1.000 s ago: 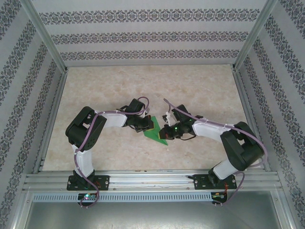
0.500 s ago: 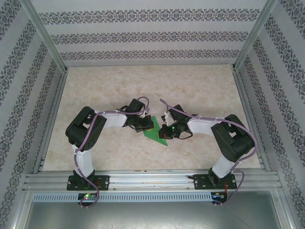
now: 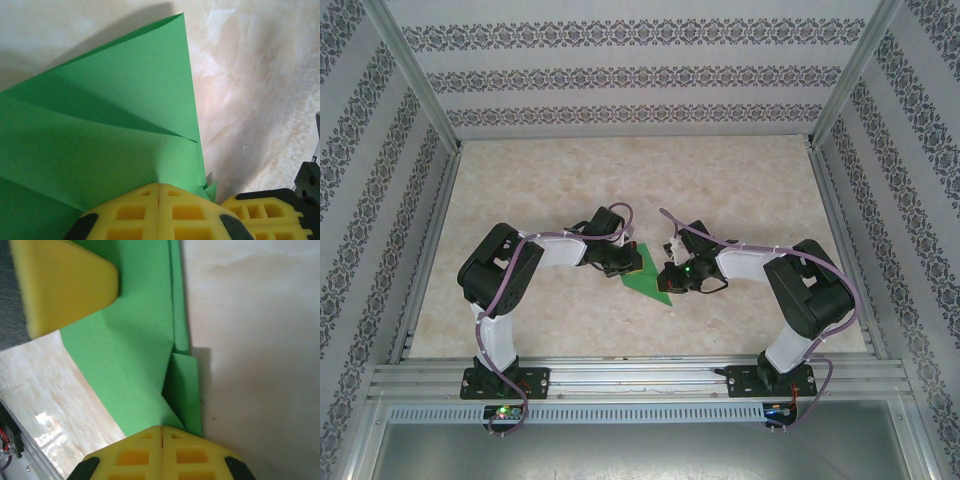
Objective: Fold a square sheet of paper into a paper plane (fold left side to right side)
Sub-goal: Fourth fold the wing at the center of the table.
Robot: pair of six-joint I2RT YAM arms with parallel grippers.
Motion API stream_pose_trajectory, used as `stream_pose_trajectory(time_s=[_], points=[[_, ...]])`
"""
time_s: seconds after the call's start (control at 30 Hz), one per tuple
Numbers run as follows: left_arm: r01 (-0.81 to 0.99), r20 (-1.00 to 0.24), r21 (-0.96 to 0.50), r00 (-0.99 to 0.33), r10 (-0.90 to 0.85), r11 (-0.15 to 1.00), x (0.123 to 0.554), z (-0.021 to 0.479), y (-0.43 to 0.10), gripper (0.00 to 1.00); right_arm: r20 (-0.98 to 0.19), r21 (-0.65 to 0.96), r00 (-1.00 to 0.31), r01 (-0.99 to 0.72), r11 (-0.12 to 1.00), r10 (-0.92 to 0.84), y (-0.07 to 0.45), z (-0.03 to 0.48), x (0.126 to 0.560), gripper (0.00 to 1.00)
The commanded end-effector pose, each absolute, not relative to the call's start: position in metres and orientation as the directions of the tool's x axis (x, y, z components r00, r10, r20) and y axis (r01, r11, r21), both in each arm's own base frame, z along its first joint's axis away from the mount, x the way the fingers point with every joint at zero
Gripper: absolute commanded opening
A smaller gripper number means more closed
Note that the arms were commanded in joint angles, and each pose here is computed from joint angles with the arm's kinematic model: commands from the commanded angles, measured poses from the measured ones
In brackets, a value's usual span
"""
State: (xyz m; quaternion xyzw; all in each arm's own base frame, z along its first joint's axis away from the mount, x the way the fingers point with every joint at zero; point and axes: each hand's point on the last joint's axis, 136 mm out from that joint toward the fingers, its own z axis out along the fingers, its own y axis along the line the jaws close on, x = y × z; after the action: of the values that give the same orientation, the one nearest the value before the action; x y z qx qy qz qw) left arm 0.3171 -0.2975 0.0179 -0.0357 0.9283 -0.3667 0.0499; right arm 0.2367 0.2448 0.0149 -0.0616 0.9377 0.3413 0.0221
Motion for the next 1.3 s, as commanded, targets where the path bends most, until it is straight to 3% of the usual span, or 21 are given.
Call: stream_pose_trajectory(time_s=[0.0, 0.27, 0.63, 0.97, 1.27], points=[[-0.100, -0.004, -0.536, -0.993, -0.121, 0.838, 0.301, -0.026, -0.267, 0.00, -0.024, 0.611, -0.994, -0.098, 0.786, -0.105, 0.233, -0.003, 0.224, 0.00], [-0.069, -0.047, -0.565, -0.992, -0.115, 0.822, 0.310, -0.009, -0.272, 0.00, 0.019, 0.550, -0.995, -0.068, 0.832, -0.093, 0.218, -0.017, 0.212, 0.00], [0.166, -0.286, -0.734, -0.955, -0.078, 0.658, 0.335, 0.083, -0.308, 0.00, 0.040, 0.446, -0.996, -0.052, 0.893, -0.079, 0.205, -0.032, 0.208, 0.00], [0.188, -0.271, -0.791, -0.961, -0.058, 0.582, 0.300, 0.078, -0.330, 0.00, 0.041, 0.412, -0.995, -0.061, 0.909, -0.085, 0.202, -0.032, 0.208, 0.00], [0.117, -0.194, -0.779, -0.979, -0.059, 0.616, 0.294, 0.045, -0.334, 0.00, 0.045, 0.391, -0.995, -0.068, 0.918, -0.093, 0.200, -0.032, 0.208, 0.00]])
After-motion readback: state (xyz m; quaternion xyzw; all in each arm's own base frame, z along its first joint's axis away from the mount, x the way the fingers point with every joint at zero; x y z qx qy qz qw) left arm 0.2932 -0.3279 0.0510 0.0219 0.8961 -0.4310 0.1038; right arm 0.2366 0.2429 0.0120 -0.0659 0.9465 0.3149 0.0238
